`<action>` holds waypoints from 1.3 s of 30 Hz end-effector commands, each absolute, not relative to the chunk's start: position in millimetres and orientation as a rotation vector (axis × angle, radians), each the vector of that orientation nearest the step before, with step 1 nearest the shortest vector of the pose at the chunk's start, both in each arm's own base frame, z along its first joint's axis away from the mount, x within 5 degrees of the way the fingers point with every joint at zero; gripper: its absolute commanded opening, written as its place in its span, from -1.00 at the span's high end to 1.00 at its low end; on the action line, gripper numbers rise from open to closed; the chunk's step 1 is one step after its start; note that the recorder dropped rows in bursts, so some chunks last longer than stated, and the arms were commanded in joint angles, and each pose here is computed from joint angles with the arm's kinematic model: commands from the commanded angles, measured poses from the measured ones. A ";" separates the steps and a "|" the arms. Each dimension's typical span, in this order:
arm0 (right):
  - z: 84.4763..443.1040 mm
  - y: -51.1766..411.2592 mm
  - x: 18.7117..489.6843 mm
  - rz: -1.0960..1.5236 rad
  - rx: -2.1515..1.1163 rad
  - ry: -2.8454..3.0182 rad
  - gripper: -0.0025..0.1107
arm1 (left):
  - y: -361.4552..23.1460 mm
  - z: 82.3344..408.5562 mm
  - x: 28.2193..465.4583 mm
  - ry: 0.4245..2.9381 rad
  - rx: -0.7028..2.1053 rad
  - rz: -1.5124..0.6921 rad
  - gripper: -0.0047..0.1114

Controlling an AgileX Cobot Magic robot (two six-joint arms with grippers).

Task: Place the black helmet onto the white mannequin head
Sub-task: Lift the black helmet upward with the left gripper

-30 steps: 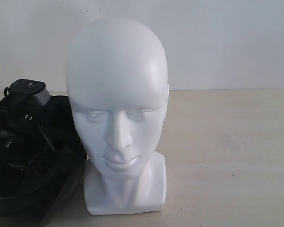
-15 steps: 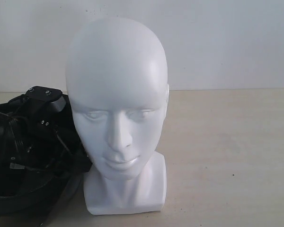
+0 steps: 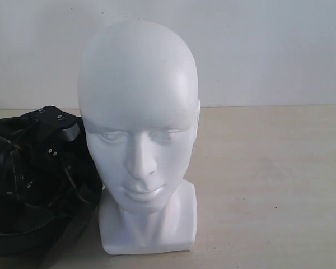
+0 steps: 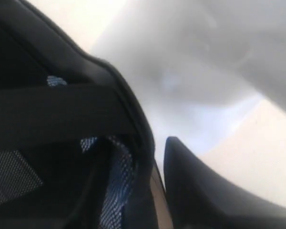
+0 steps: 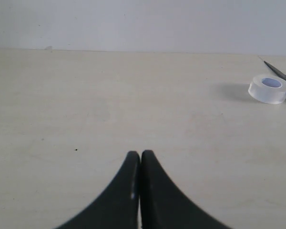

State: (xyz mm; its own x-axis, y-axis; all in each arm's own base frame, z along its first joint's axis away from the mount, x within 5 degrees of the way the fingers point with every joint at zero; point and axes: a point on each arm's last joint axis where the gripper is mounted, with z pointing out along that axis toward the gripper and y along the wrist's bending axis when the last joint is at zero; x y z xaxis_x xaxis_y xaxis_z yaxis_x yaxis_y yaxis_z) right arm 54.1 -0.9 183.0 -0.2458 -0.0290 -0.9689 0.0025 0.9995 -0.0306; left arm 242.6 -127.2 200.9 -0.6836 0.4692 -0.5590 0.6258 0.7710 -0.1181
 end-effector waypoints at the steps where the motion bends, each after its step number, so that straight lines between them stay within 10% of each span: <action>1: 184.1 -1.1 54.0 -0.036 -0.022 1.805 0.96 | -125.9 199.1 234.4 2.523 0.890 -0.402 0.32; 14: 184.1 -1.1 54.0 -0.036 -0.022 1.805 0.96 | -117.8 230.9 217.4 2.465 0.881 -0.390 -0.07; 39: 184.1 -1.1 54.0 -0.036 -0.022 1.805 0.96 | -121.7 205.3 234.6 2.539 0.778 -0.368 -0.07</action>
State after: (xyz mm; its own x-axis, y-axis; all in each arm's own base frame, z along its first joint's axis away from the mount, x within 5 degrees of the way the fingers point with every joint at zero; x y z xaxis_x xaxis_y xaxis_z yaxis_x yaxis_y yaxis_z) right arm 54.1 -0.9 183.0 -0.2458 -0.0290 -0.9689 0.0025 0.9995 -0.0306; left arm 230.5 -118.8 208.1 -0.7351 0.4770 -0.4818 0.5943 0.7954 -0.1192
